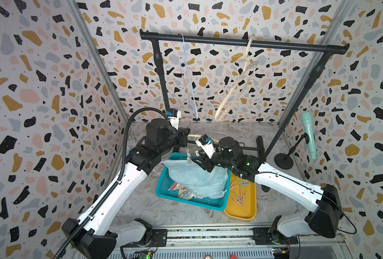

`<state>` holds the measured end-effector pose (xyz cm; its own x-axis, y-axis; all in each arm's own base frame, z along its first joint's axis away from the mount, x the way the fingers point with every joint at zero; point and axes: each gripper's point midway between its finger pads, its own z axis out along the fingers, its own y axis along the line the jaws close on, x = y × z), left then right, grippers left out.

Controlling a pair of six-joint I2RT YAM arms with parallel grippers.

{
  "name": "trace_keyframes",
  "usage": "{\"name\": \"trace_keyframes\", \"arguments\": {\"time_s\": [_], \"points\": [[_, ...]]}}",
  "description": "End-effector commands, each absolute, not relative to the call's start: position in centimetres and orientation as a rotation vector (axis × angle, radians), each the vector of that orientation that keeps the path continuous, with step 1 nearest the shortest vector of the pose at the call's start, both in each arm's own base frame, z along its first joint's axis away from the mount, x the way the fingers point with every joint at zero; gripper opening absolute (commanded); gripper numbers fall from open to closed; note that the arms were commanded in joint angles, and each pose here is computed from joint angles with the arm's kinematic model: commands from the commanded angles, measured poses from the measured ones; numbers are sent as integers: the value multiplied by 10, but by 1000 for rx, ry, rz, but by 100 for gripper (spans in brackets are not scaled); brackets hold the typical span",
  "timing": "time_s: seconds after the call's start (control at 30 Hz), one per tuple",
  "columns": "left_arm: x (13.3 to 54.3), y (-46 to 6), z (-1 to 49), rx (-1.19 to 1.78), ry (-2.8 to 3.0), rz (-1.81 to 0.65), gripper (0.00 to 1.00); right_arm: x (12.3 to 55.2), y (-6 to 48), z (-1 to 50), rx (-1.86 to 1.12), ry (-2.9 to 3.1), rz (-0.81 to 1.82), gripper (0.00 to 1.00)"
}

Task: Remove the clothespins securing towels to the hanger
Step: Remove the clothespin from the hanger.

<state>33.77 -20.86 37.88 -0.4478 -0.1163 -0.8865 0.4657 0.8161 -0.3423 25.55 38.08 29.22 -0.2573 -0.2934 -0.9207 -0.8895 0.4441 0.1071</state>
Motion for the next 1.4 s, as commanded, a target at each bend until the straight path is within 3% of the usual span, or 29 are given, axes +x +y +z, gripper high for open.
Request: {"name": "trace_keyframes", "arguments": {"time_s": [0.0,0.87,1.37], "points": [[332,-217,417,296,1821,-753,0,253,379,315,-1027,1708,844,46],[328,-227,414,381,1839,-778,0,248,376,306,-1091,1714,908,38],[328,-228,413,380,1845,-780,0,248,376,310,-1089,1703,913,21]]}}
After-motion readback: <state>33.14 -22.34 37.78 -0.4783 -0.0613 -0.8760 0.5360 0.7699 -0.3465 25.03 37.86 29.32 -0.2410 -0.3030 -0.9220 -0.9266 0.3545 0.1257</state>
